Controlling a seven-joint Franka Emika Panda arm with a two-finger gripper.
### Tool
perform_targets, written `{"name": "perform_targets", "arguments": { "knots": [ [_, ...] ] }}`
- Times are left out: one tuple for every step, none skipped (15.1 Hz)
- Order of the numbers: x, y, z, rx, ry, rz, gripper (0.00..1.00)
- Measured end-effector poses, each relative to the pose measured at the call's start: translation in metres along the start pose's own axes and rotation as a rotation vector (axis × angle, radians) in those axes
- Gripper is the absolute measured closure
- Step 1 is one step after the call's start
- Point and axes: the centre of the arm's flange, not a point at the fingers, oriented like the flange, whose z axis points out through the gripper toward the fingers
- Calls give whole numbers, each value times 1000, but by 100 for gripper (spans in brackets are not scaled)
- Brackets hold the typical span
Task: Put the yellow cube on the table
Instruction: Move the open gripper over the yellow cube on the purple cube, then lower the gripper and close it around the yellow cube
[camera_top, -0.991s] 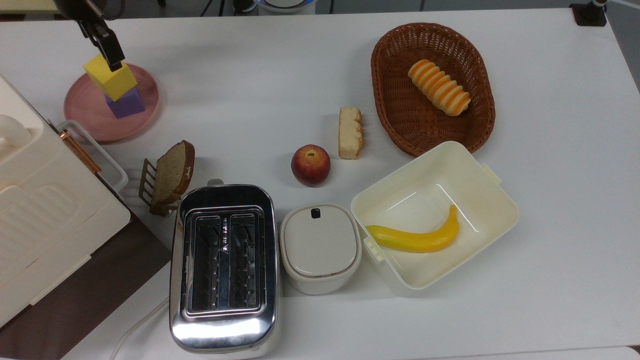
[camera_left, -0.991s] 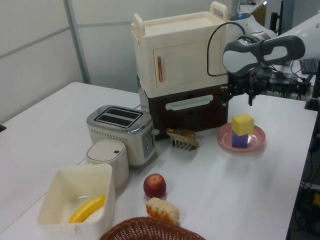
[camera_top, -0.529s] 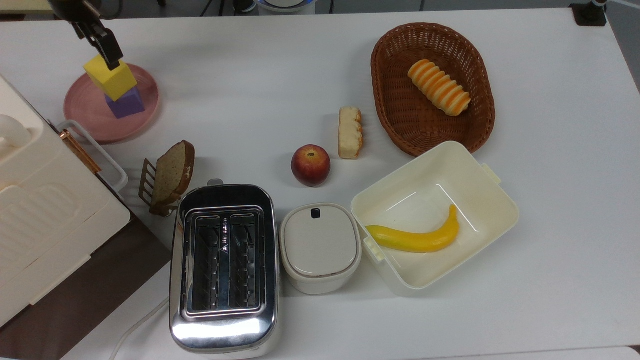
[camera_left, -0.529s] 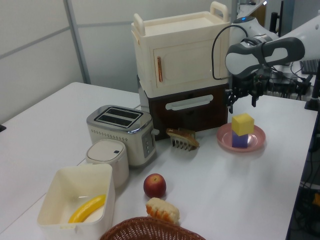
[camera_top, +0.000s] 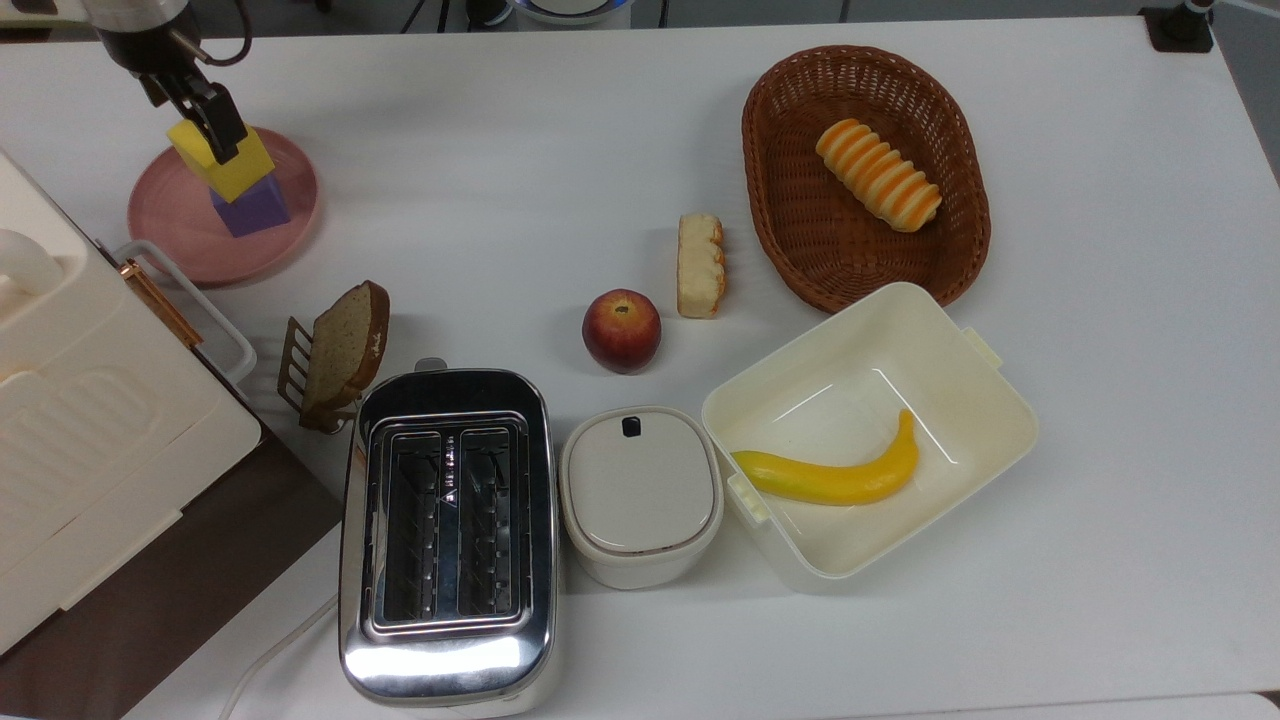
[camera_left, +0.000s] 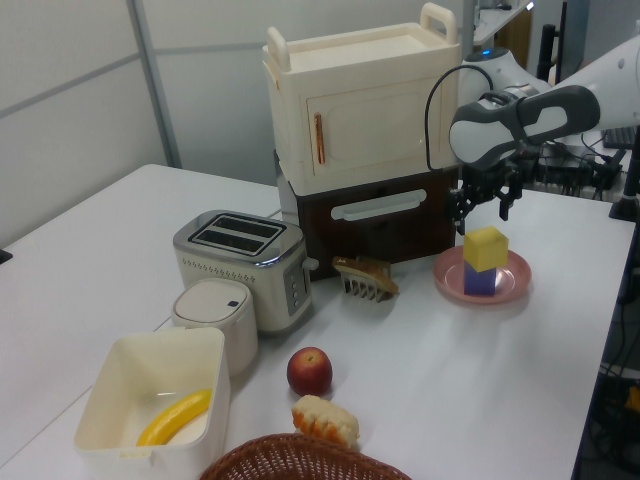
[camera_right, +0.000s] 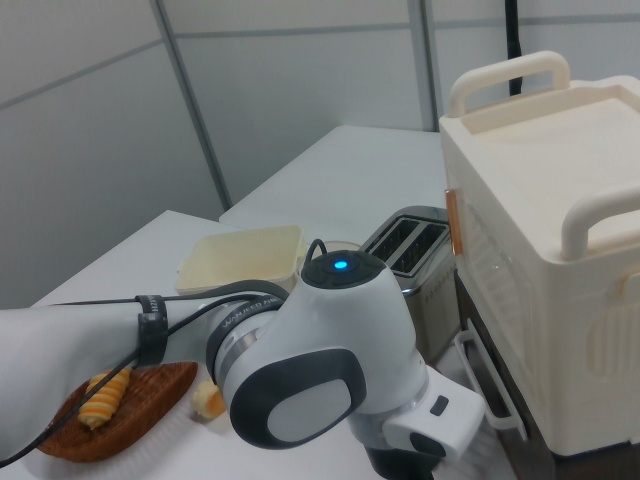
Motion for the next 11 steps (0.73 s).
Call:
{"name": "perform_targets", "arguments": {
  "knots": [
    [0, -1, 3, -1, -3, -2, 0],
    [1, -1, 7, -2, -7, -6, 0],
    [1, -2, 9, -3, -11, -11, 0],
    [1, -2, 11, -4, -13, -18, 0],
    [1, -2, 12, -4, -14, -22, 0],
    [1, -2, 12, -5, -14, -23, 0],
    [1, -2, 12, -5, -15, -24, 0],
    [1, -2, 13, -5, -16, -24, 0],
    [0, -2, 14, -5, -20, -26, 0],
    [-1, -2, 16, -6, -23, -28, 0],
    [-2, -2, 18, -7, -27, -31, 0]
  ]
}}
